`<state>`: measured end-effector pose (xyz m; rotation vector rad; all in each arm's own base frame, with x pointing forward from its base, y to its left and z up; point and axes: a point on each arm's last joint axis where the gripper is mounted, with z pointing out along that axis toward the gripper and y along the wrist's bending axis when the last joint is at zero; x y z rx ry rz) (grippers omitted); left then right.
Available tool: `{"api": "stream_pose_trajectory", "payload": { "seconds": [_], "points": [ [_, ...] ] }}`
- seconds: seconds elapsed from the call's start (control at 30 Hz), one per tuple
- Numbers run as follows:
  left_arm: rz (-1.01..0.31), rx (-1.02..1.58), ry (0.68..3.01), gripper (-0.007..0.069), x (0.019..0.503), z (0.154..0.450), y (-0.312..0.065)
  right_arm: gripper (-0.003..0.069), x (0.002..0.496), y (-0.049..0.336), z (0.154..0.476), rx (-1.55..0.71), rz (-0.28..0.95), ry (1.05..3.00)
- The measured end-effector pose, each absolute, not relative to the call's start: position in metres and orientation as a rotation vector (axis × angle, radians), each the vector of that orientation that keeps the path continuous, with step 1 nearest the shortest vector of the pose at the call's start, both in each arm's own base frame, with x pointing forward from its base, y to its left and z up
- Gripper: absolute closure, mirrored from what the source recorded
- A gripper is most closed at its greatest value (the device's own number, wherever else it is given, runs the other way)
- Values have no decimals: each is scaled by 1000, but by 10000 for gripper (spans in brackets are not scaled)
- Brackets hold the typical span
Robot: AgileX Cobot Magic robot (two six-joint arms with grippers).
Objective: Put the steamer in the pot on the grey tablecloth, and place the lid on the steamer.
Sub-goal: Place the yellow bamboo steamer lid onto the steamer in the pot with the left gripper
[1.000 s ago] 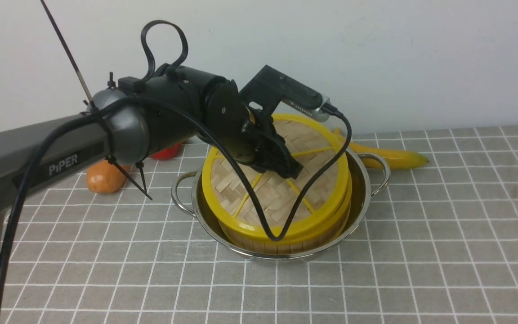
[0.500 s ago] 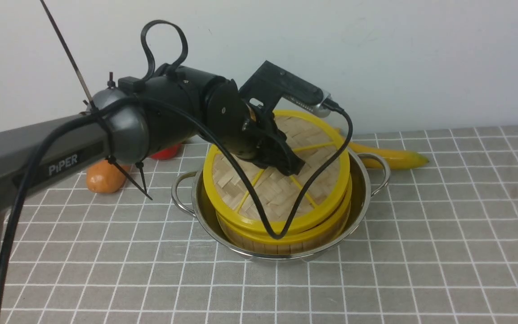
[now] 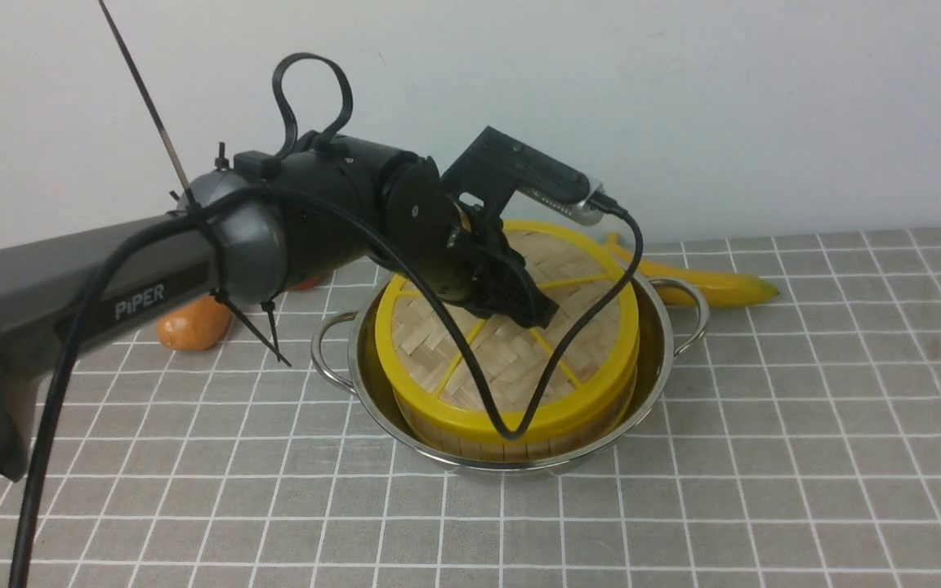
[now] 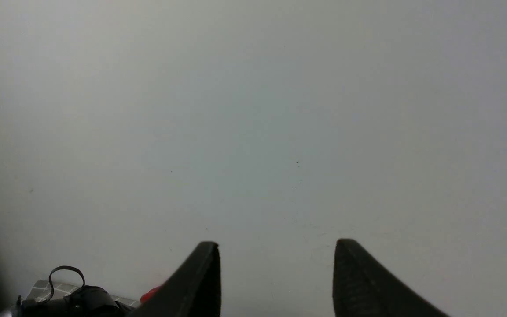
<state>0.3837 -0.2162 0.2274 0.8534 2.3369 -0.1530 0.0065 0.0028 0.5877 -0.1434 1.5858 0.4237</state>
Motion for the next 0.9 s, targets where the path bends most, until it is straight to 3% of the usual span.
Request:
{"api": "stream_pose_trajectory", "payload": {
  "seconds": [0.9],
  "points": [
    [-150,861,2291,509,386,229,-218,300,7,3,588,-143,424,1586]
  ]
}}
